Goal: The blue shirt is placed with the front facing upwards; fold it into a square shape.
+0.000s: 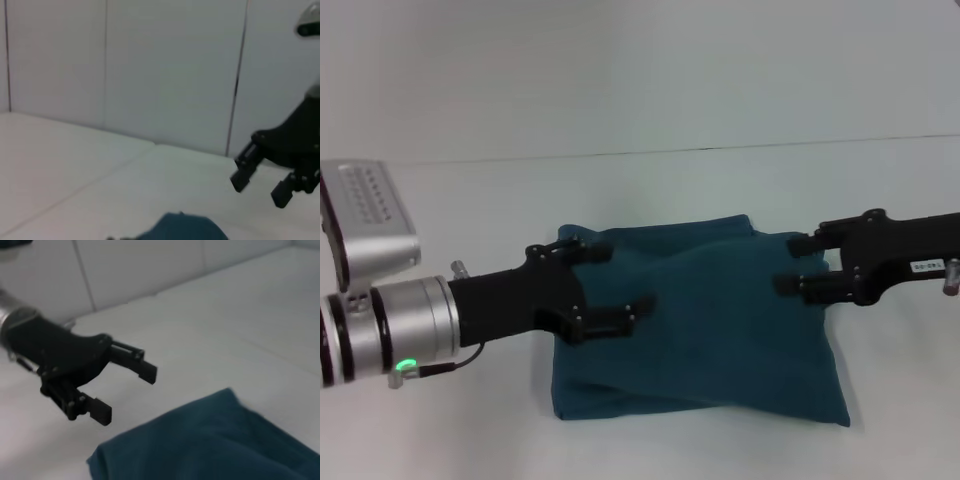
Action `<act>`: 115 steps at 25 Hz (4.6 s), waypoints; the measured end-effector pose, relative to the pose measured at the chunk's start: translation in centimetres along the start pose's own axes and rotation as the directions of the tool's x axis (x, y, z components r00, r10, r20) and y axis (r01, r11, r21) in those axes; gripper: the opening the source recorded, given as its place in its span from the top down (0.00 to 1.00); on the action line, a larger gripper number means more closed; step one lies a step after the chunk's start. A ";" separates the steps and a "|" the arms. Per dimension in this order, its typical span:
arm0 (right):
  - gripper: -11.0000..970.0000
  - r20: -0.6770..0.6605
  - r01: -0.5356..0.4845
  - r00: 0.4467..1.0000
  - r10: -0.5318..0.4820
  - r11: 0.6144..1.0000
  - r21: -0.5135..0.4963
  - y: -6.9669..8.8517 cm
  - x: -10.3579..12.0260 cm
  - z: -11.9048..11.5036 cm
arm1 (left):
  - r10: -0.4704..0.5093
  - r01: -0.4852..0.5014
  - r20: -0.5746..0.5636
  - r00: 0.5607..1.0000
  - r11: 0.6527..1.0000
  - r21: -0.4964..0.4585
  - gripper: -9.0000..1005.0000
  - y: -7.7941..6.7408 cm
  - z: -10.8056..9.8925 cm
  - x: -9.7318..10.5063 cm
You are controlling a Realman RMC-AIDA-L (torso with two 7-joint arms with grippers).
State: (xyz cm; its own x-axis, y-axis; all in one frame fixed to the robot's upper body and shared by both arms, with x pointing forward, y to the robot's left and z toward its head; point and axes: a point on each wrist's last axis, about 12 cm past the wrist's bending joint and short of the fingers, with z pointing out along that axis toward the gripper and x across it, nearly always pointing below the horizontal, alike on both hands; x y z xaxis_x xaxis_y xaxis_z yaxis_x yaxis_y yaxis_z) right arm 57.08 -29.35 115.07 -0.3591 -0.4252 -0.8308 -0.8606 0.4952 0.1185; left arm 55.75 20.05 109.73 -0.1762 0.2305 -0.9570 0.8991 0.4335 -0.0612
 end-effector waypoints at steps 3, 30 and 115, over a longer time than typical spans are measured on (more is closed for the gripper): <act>0.50 -0.030 0.024 0.999 -0.024 1.000 -0.010 0.2 -0.7 0.4 | -0.026 0.027 -0.056 0.998 0.999 0.021 0.13 0.7 -0.2 -0.5; 0.04 -0.101 0.078 0.992 -0.075 0.997 0.024 0.2 -0.9 3.1 | 0.007 -0.002 -0.117 0.993 0.999 0.043 0.13 1.8 0.3 -1.7; 0.05 0.068 0.016 0.997 -0.025 0.992 0.126 -0.3 1.2 2.2 | -0.041 0.041 -0.008 0.999 0.997 -0.063 0.13 1.2 -1.4 -0.1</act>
State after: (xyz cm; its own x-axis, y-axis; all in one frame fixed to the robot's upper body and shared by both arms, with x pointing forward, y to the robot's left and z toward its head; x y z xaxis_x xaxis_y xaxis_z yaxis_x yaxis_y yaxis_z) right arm 57.74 -28.35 112.81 -0.3120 -0.3851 -0.8685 -0.8141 0.5796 0.0354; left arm 56.24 21.77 110.13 -0.2164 0.2192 -0.9514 0.8643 0.4961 -0.0823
